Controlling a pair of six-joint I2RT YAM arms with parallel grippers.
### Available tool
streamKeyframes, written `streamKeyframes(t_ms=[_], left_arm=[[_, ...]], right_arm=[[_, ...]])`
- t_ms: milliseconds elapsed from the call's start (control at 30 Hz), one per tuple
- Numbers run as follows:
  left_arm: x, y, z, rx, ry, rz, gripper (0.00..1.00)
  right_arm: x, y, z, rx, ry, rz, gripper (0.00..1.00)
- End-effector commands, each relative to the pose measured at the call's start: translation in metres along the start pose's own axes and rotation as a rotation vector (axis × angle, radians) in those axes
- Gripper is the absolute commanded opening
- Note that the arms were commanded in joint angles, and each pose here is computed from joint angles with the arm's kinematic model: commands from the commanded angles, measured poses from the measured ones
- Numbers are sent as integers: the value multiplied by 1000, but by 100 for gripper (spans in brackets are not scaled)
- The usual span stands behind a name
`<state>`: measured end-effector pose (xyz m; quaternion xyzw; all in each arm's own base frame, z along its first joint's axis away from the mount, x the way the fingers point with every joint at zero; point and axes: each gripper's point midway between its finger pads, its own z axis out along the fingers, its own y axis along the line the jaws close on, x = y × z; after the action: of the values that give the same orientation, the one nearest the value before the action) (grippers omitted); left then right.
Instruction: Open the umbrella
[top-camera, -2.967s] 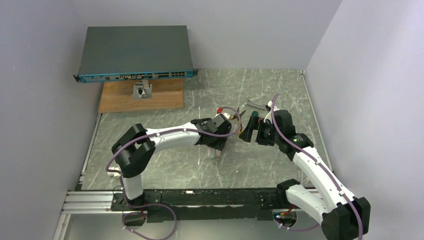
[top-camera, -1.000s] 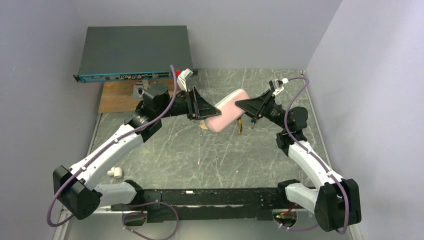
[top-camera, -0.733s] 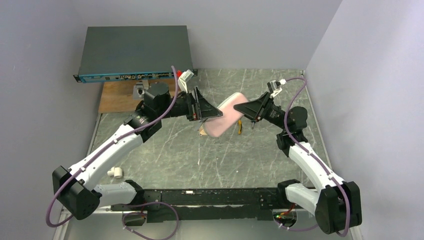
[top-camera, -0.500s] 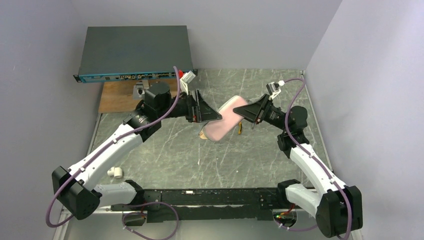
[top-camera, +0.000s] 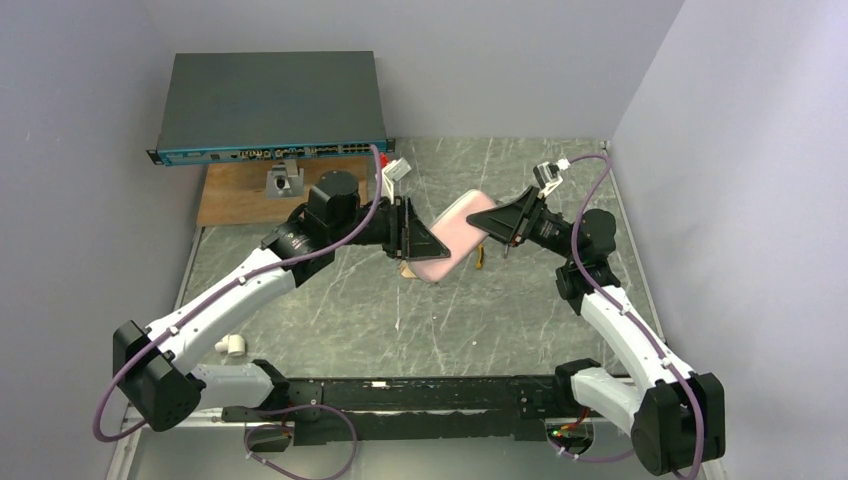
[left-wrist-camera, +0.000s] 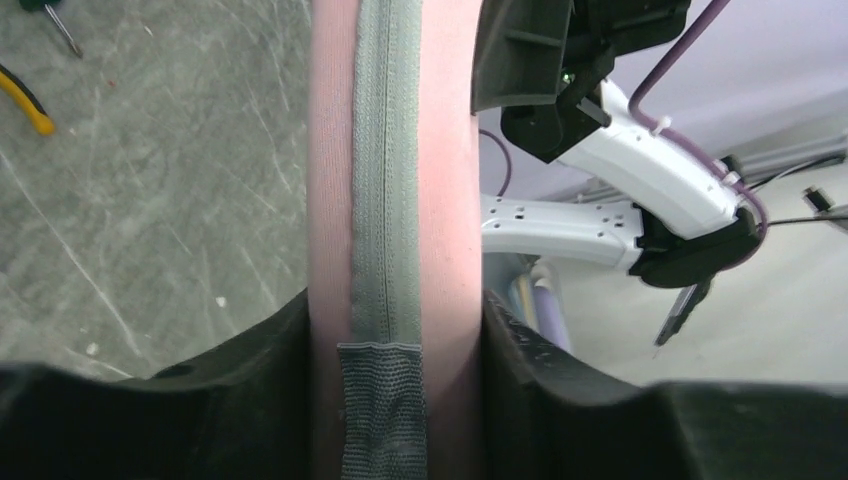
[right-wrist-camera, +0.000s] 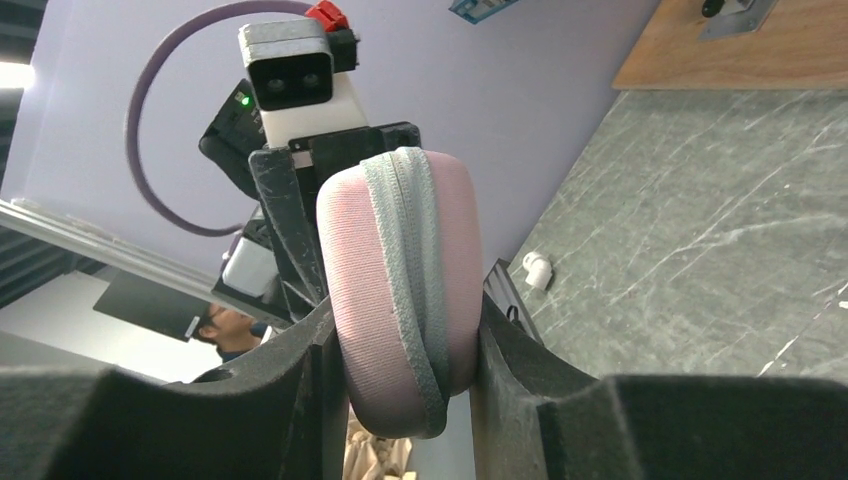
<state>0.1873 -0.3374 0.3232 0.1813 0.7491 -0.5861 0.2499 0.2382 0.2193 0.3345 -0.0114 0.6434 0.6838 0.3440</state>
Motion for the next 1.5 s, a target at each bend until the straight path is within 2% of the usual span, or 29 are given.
streamKeyframes(t_ms=[0, 67, 100, 167, 200, 233, 433, 600, 733, 867, 900, 1000, 1033, 1067, 1133, 1300, 1467], left_arm=[[-6, -14, 0, 30, -14, 61, 33], [-8, -15, -1, 24, -21, 61, 18], [-8, -16, -1, 25, -23, 60, 14], [-11, -18, -3, 21, -30, 53, 5], [-12, -18, -3, 15, -34, 48, 0], [-14, -20, -4, 8, -42, 42, 0], [-40, -30, -16, -68, -140, 1, 0], [-61, -36, -23, -95, -212, -21, 0], [-65, -32, -25, -107, -233, 13, 0], [-59, -2, -28, -197, -236, 9, 0], [-57, 5, -28, -215, -236, 2, 0], [-55, 36, -37, -332, -259, 1, 0], [-53, 49, -43, -386, -266, -7, 0], [-51, 61, -49, -435, -267, -7, 0], [-47, 79, -62, -514, -275, 2, 0], [-30, 102, -89, -618, -253, -14, 0], [-20, 96, -100, -606, -218, -19, 0]], right_arm=[[-12, 32, 2, -82, -31, -95, 10], [-11, 30, 1, -75, -28, -96, 18], [-9, 28, 1, -71, -23, -96, 28], [-6, 24, 0, -53, -14, -100, 67], [-5, 20, -1, -36, -9, -103, 84], [-3, 16, -2, -13, -1, -110, 99], [-1, -16, -16, 226, 14, -256, 100], [-6, -21, -29, 329, -19, -347, 100], [-9, -27, -35, 380, -52, -345, 100], [-14, -30, -35, 415, -70, -298, 100], [-13, -32, -34, 414, -69, -278, 99], [-4, -44, -32, 404, -49, -184, 81], [-3, -46, -30, 377, -50, -165, 80], [1, -50, -29, 363, -35, -143, 81], [6, -53, -27, 335, -16, -113, 98], [23, -69, -36, 400, 49, -105, 100], [39, -68, -41, 480, 84, -178, 100]])
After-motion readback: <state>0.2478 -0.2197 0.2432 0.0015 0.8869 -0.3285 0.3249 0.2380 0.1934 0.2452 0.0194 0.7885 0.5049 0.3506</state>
